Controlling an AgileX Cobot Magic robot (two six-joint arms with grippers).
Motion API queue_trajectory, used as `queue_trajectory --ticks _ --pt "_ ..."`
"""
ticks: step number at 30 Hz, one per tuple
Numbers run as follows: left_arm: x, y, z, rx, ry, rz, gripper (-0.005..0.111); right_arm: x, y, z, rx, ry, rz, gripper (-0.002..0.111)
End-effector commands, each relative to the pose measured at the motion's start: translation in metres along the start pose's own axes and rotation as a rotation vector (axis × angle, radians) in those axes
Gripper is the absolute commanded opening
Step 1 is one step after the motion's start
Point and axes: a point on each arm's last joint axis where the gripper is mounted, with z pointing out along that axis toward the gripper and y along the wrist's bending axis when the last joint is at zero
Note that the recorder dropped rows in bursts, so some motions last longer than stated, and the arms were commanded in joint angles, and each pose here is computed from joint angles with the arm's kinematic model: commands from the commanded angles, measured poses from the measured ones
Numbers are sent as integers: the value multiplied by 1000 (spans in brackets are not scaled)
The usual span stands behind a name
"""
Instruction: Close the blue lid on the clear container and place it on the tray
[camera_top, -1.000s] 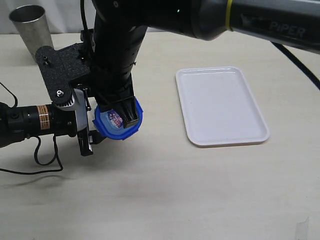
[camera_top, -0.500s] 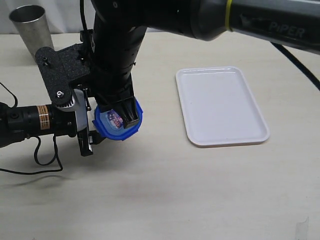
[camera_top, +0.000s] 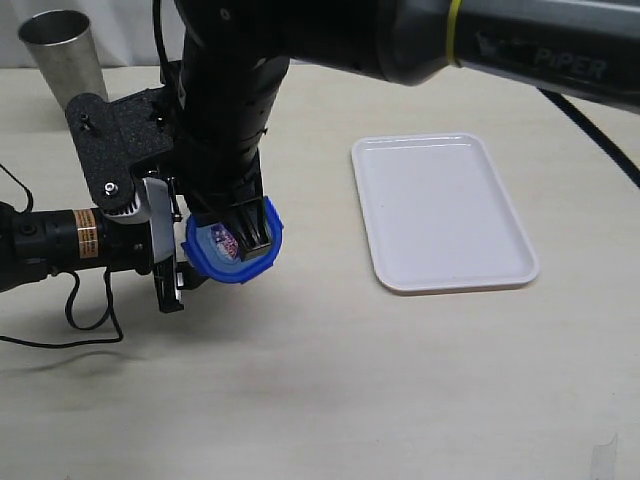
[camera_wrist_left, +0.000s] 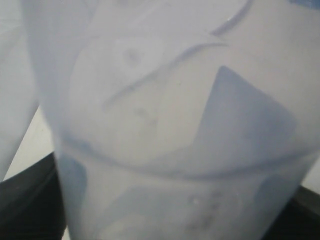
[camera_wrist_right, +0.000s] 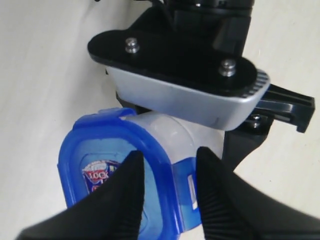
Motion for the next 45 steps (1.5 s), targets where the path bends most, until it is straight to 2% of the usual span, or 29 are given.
queue_trajectory --ticks 1,4,8,11,27,35,39,45 --pt "-14 12 -2 -76 -115 -64 0 4 6 23 -60 43 26 21" --pt "-14 12 -2 -76 -115 -64 0 4 5 17 -47 36 29 30" --pt "-14 12 -2 -76 -115 -64 0 4 4 8 -26 26 41 49" --pt "-14 12 -2 -76 -115 -64 0 3 3 -2 -1 13 63 55" --pt "-14 12 -2 -75 -116 -63 0 1 -5 -42 150 -54 74 54" --pt "-14 12 -2 -75 -116 -63 0 5 0 -34 76 -5 52 54" --pt "-14 12 -2 -75 -116 -63 0 7 1 -28 59 24 28 41" --pt "-14 12 -2 -75 -116 -63 0 7 1 -13 28 38 33 41"
